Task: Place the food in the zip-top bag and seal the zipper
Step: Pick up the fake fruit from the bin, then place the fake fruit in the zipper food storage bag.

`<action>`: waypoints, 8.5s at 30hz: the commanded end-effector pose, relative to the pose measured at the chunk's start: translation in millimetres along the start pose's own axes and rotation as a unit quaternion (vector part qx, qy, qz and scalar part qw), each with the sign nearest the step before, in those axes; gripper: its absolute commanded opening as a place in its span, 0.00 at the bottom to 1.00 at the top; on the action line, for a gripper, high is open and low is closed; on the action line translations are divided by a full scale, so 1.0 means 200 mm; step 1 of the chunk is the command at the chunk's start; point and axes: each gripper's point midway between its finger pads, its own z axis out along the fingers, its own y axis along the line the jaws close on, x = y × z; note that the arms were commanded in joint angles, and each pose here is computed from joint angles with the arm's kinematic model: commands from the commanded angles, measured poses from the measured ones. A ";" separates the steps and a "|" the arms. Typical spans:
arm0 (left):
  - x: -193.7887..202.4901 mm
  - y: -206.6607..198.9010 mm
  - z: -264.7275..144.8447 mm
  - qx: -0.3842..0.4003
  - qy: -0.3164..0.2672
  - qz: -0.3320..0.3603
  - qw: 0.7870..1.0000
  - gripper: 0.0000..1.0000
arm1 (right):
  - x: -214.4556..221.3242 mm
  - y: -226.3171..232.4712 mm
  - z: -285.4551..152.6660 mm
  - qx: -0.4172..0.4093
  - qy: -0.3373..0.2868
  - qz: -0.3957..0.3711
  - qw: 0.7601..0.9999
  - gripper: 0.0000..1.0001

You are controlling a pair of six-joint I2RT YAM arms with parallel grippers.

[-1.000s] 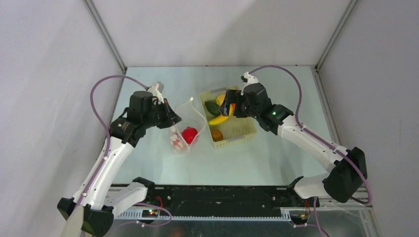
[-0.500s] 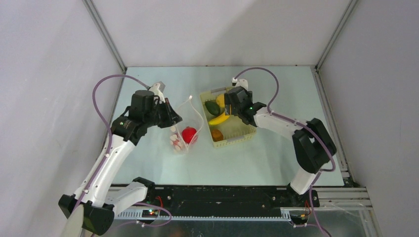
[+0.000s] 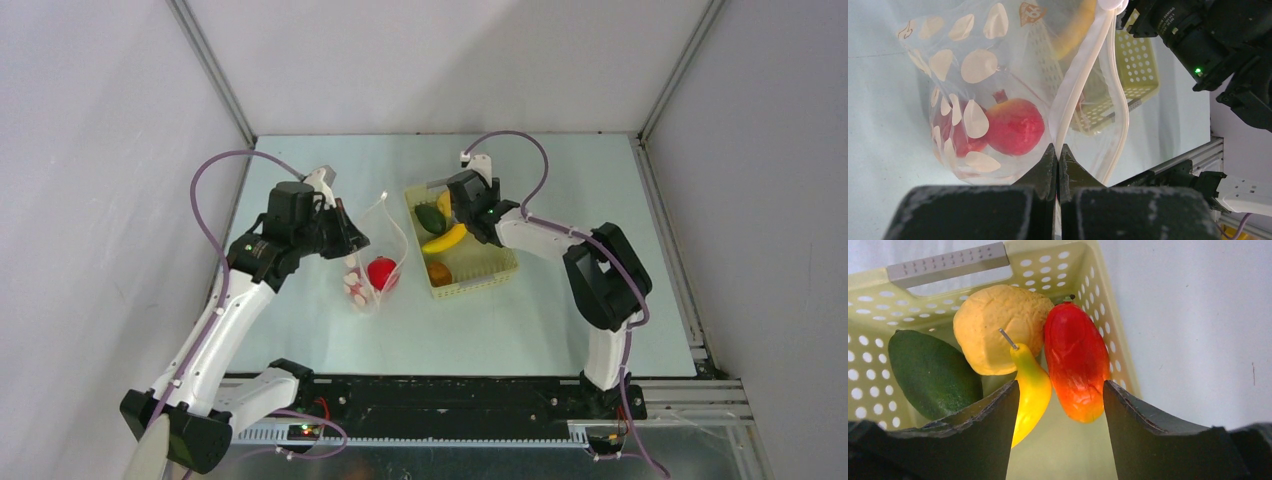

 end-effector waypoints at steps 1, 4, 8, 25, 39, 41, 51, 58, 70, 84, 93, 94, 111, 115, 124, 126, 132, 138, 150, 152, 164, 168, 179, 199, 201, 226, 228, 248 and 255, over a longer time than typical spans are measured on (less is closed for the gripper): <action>-0.06 -0.05 -0.03 0.022 -0.016 0.015 1.000 0.00 | -0.11 -0.02 0.05 0.031 -0.033 0.007 0.999 0.65; -0.06 -0.05 -0.03 0.023 -0.016 0.015 0.999 0.00 | -0.10 -0.04 0.08 0.046 -0.032 0.008 0.998 0.64; -0.06 -0.05 -0.03 0.023 -0.015 0.015 0.999 0.00 | -0.09 -0.06 0.10 0.063 -0.035 0.017 0.997 0.61; -0.06 -0.06 -0.03 0.029 -0.014 0.017 0.999 0.00 | 0.06 0.07 0.20 0.006 0.030 0.010 0.999 0.58; -0.05 -0.08 -0.04 0.036 -0.014 0.018 0.999 0.00 | 0.03 0.14 0.06 -0.049 0.046 0.034 0.997 0.58; -0.05 -0.08 -0.04 0.035 -0.014 0.018 0.999 0.00 | 0.02 0.16 0.04 -0.061 0.046 0.039 0.996 0.58; -0.06 -0.07 -0.04 0.035 -0.015 0.019 0.999 0.00 | 0.15 0.18 0.02 -0.057 0.078 0.020 0.995 0.57; -0.06 -0.08 -0.04 0.035 -0.015 0.019 0.999 0.00 | 0.26 0.15 -0.05 -0.061 0.118 -0.017 0.991 0.53; -0.05 -0.08 -0.04 0.036 -0.015 0.018 0.999 0.00 | 0.33 0.11 -0.05 -0.075 0.154 -0.020 0.985 0.48; -0.05 -0.07 -0.04 0.035 -0.015 0.019 0.999 0.00 | 0.18 0.15 -0.09 -0.103 0.124 0.005 0.987 0.16; -0.05 -0.07 -0.04 0.033 -0.014 0.017 0.999 0.00 | -0.06 0.15 -0.29 -0.137 0.067 0.027 0.988 0.10; -0.05 -0.07 -0.04 0.033 -0.015 0.017 0.999 0.00 | -0.09 0.15 -0.32 -0.145 0.057 0.033 0.987 0.10; -0.05 -0.07 -0.03 0.033 -0.013 0.013 0.999 0.00 | -0.47 0.40 -1.05 -0.399 -0.061 0.096 0.910 0.07; -0.04 -0.07 -0.02 0.036 -0.009 0.011 0.999 0.00 | -0.58 0.45 -1.28 -0.469 -0.117 0.126 0.867 0.06; -0.04 -0.07 -0.01 0.037 -0.006 0.008 0.999 0.00 | -0.81 0.61 -1.63 -0.541 -0.238 0.151 0.792 0.07; -0.03 -0.07 -0.01 0.037 -0.004 0.006 0.999 0.00 | -0.81 0.66 -1.67 -0.560 -0.244 0.158 0.776 0.07; -0.03 -0.09 -0.01 0.044 0.000 0.006 0.999 0.00 | -0.80 0.81 -1.65 -0.586 -0.255 0.177 0.748 0.07; -0.03 -0.09 -0.02 0.049 -0.003 0.007 0.999 0.00 | -0.69 0.96 -1.61 -0.617 -0.247 0.159 0.730 0.07; -0.04 -0.09 -0.04 0.043 -0.013 0.006 0.999 0.00 | -0.46 0.94 -1.49 -0.558 -0.239 0.126 0.785 0.07; -0.05 -0.09 -0.04 0.041 -0.014 0.007 0.999 0.00 | -0.43 0.92 -1.45 -0.541 -0.234 0.130 0.797 0.07; -0.05 -0.08 -0.04 0.038 -0.015 0.004 0.999 0.00 | -0.30 0.84 -1.30 -0.465 -0.191 0.132 0.854 0.06; -0.05 -0.08 -0.04 0.037 -0.017 0.004 0.999 0.00 | -0.24 0.85 -1.28 -0.456 -0.173 0.123 0.864 0.06; -0.05 -0.09 -0.04 0.043 -0.018 0.005 0.999 0.00 | -0.14 0.86 -1.23 -0.427 -0.124 0.088 0.892 0.06; -0.05 -0.10 -0.05 0.052 -0.020 0.008 0.998 0.00 | -0.08 0.90 -1.44 -0.440 -0.149 -0.032 0.885 0.07; -0.05 -0.10 -0.05 0.052 -0.020 0.008 0.998 0.00 | -0.08 0.89 -1.45 -0.442 -0.146 -0.036 0.884 0.07; -0.04 -0.18 -0.08 0.097 -0.023 0.023 0.995 0.00 | 0.09 0.98 -1.43 -0.480 -0.111 -0.139 0.859 0.11; -0.05 -0.17 -0.08 0.094 -0.024 0.024 0.995 0.00 | 0.12 0.99 -1.48 -0.501 -0.106 -0.158 0.844 0.10; -0.03 -0.23 -0.10 0.131 -0.019 0.035 0.991 0.00 | 0.05 0.77 -1.17 -0.384 -0.021 -0.021 0.923 0.09; -0.01 -0.27 -0.11 0.161 -0.009 0.041 0.986 0.00 | -0.05 0.80 -1.10 -0.320 0.005 0.031 0.947 0.11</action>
